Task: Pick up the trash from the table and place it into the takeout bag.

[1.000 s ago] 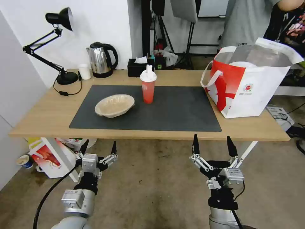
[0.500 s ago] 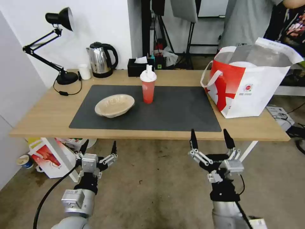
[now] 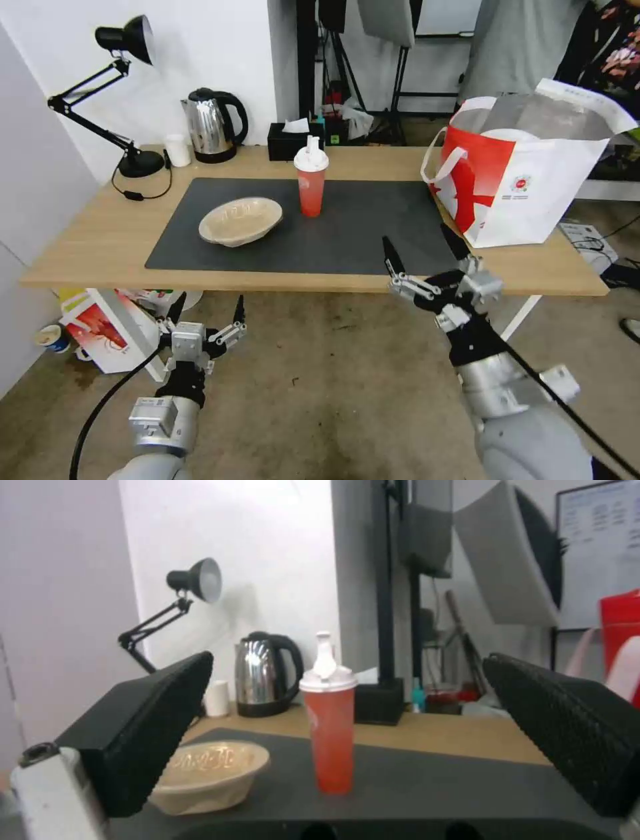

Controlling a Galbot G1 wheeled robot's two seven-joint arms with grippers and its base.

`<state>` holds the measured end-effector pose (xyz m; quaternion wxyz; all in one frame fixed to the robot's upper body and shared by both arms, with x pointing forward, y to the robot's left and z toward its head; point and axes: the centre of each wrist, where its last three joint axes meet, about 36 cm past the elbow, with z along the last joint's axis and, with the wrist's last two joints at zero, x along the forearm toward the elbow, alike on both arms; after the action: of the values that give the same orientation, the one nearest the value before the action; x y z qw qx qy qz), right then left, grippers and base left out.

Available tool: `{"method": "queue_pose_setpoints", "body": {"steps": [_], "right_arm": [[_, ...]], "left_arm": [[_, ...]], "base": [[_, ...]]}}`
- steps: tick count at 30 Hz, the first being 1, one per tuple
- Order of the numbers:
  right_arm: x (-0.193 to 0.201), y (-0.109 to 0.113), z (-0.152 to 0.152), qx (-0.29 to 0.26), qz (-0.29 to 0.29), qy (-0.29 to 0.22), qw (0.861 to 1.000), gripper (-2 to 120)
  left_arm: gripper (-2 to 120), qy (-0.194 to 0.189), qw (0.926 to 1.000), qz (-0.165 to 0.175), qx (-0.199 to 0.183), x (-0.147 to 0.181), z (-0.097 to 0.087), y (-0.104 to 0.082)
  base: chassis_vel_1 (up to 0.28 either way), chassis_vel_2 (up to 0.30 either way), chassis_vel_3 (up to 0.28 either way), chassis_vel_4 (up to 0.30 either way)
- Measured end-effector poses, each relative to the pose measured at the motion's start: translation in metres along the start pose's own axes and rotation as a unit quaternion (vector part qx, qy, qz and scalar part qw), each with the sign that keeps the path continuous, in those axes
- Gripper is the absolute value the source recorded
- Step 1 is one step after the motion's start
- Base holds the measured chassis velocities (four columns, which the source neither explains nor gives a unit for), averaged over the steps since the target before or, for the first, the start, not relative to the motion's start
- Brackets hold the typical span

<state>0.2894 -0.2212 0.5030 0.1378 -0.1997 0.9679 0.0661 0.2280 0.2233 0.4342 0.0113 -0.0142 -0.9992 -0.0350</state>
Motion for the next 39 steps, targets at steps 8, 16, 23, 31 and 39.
{"method": "queue_pose_setpoints", "body": {"steps": [8,16,23,31,39], "right_arm": [[-0.04,-0.024,-0.002,-0.002,-0.027,0.013,1.0,100],[-0.086,-0.036,0.0,-0.008,-0.053,0.028,0.998,100],[-0.103,-0.039,0.01,-0.02,-0.06,0.054,0.997,100],[-0.133,-0.043,0.029,-0.039,-0.071,0.101,0.992,100],[-0.158,-0.044,0.038,-0.035,-0.076,0.12,0.989,100]], "left_arm": [[100,0.0,1.0,0.0,0.0,0.0,0.0,0.0],[100,0.0,1.0,0.0,0.0,0.0,0.0,0.0],[100,0.0,1.0,0.0,0.0,0.0,0.0,0.0],[100,0.0,1.0,0.0,0.0,0.0,0.0,0.0],[100,0.0,1.0,0.0,0.0,0.0,0.0,0.0]], "base": [[0.0,0.0,0.0,0.0],[0.0,0.0,0.0,0.0],[0.0,0.0,0.0,0.0],[0.0,0.0,0.0,0.0],[0.0,0.0,0.0,0.0]]}}
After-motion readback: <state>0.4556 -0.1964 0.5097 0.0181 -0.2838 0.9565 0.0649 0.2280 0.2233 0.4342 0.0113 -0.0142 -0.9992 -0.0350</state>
